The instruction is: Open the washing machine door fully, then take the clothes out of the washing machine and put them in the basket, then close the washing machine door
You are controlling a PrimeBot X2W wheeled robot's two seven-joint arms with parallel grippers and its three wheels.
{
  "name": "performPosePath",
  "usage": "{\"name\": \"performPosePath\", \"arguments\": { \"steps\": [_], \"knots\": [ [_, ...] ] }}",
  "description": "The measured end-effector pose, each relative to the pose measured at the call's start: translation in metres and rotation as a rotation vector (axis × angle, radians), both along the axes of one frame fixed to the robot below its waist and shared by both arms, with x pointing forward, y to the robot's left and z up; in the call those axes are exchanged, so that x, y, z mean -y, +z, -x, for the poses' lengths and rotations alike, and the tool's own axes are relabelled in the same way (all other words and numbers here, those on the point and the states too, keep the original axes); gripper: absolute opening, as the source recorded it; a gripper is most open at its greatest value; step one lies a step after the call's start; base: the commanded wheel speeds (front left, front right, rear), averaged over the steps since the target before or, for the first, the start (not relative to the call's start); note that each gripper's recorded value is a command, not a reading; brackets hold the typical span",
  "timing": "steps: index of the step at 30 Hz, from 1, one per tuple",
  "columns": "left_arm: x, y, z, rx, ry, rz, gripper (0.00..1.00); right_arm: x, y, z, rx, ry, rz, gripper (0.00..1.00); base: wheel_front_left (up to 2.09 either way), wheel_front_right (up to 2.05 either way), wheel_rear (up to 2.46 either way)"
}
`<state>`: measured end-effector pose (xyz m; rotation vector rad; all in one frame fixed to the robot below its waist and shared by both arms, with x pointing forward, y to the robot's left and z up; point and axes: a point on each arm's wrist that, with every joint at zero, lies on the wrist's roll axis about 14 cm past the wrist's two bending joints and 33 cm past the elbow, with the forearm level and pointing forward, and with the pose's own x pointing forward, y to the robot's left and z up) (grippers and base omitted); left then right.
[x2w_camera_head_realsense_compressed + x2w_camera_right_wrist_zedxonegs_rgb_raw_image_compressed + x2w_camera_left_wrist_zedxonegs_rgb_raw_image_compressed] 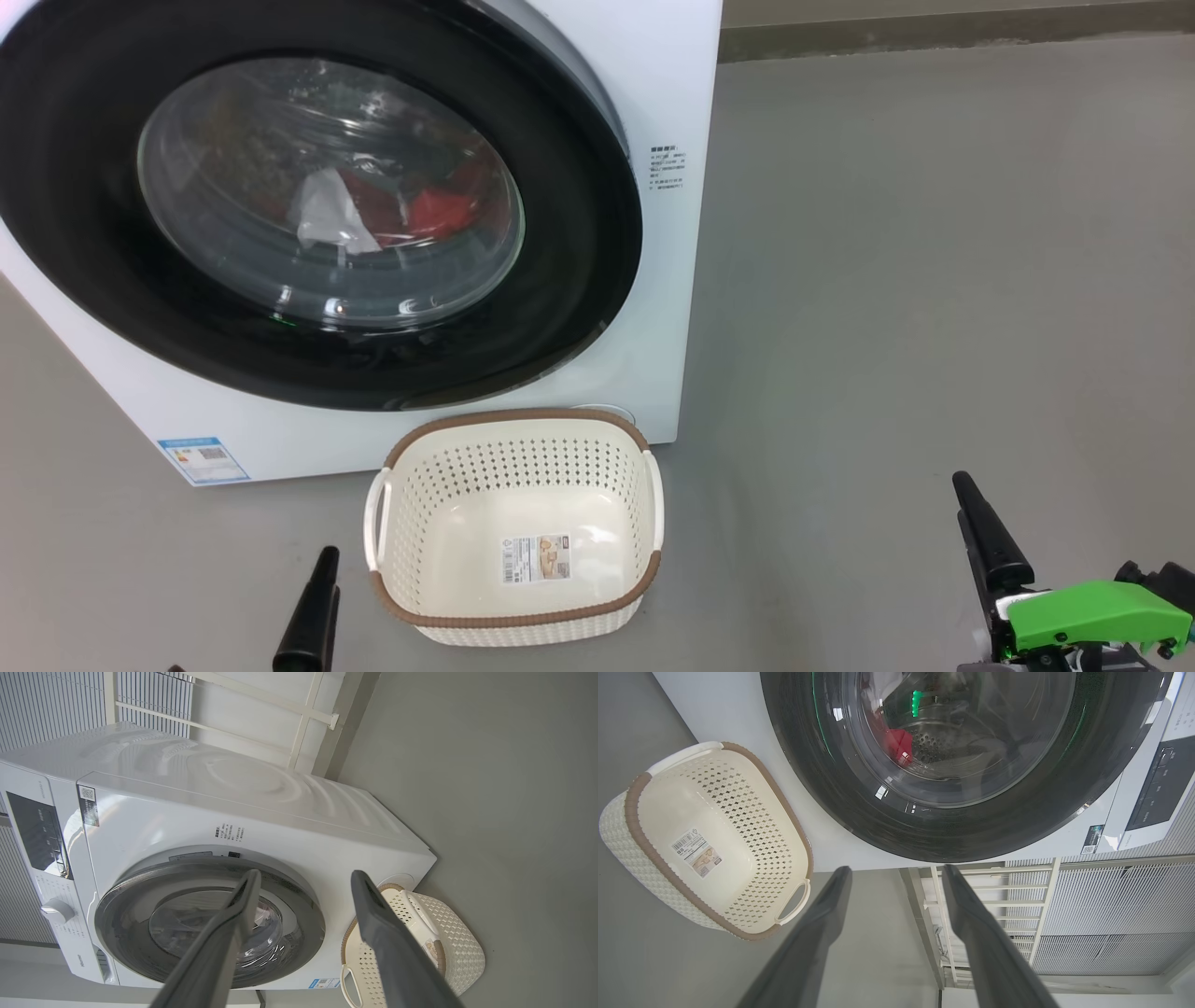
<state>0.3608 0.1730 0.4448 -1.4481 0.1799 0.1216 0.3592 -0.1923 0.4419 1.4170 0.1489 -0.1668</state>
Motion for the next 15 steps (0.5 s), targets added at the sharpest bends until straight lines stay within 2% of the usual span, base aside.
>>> {"name": "performPosePath", "arguments": {
  "steps": [15],
  "knots": [
    [0.005,0.019,-0.009,0.067,-0.04,-0.208,1.0,-0.003,0.014,-0.006,0.04,0.038,0.22,1.0,0.0,0.0,0.0]
  ]
}}
